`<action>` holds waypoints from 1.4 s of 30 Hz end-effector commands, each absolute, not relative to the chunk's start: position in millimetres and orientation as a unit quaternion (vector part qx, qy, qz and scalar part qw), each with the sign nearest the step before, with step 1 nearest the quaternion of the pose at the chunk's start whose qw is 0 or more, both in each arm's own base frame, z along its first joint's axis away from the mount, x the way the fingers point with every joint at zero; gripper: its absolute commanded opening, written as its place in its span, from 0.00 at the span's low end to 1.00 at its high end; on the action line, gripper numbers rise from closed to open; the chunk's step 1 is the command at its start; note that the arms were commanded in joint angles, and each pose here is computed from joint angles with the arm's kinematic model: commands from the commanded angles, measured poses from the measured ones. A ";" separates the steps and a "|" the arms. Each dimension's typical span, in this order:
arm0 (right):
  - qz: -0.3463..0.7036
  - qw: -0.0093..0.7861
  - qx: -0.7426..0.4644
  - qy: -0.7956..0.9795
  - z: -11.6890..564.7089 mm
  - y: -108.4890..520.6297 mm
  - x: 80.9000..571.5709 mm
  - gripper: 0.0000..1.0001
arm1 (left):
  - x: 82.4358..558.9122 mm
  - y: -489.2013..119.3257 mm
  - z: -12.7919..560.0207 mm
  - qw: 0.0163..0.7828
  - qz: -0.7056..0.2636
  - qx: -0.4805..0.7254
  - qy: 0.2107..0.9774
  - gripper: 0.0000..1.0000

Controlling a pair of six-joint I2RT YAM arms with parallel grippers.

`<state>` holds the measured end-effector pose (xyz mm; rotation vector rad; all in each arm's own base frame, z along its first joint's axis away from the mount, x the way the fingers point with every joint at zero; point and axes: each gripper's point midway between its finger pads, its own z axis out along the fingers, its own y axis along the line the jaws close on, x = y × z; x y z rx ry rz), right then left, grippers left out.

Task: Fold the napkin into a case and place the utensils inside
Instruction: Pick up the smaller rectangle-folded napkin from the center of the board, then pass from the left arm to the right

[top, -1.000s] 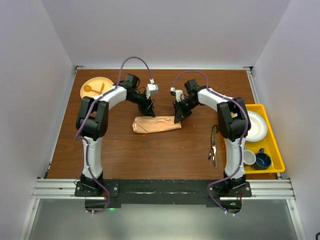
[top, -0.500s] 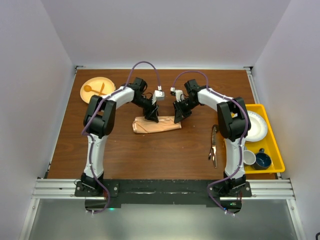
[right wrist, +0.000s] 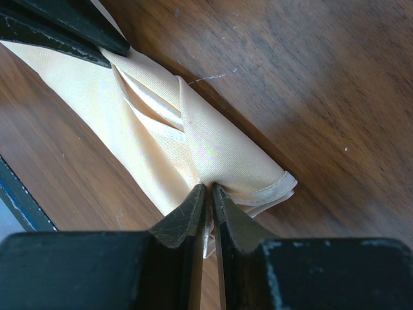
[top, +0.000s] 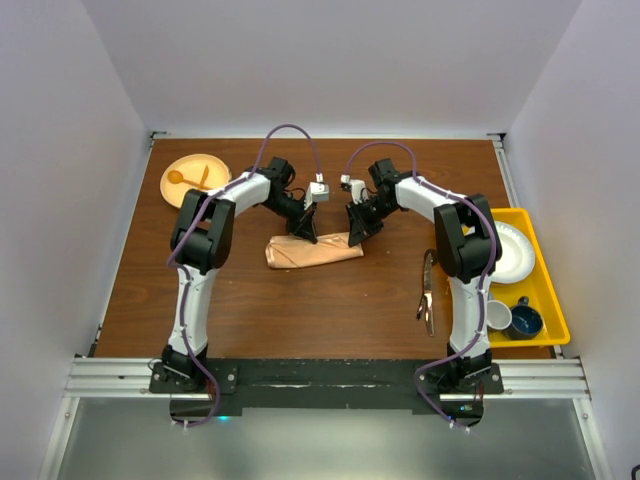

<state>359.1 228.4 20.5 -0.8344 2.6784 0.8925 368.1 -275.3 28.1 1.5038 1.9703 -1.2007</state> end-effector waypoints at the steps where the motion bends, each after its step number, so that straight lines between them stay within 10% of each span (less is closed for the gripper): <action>1: 0.222 0.104 -0.304 0.921 -11.6 201.3 369.3 0.18 | 370.1 -282.2 43.2 0.200 -0.444 0.530 0.695 0.00; 19: 0.326 0.229 -0.350 0.848 127.6 227.9 423.9 0.84 | 390.9 -271.6 103.8 0.340 -0.286 0.622 0.644 0.00; 42: 0.387 0.163 -0.504 0.755 104.4 295.5 362.5 0.81 | 372.3 -285.7 119.1 0.380 -0.271 0.678 0.567 0.00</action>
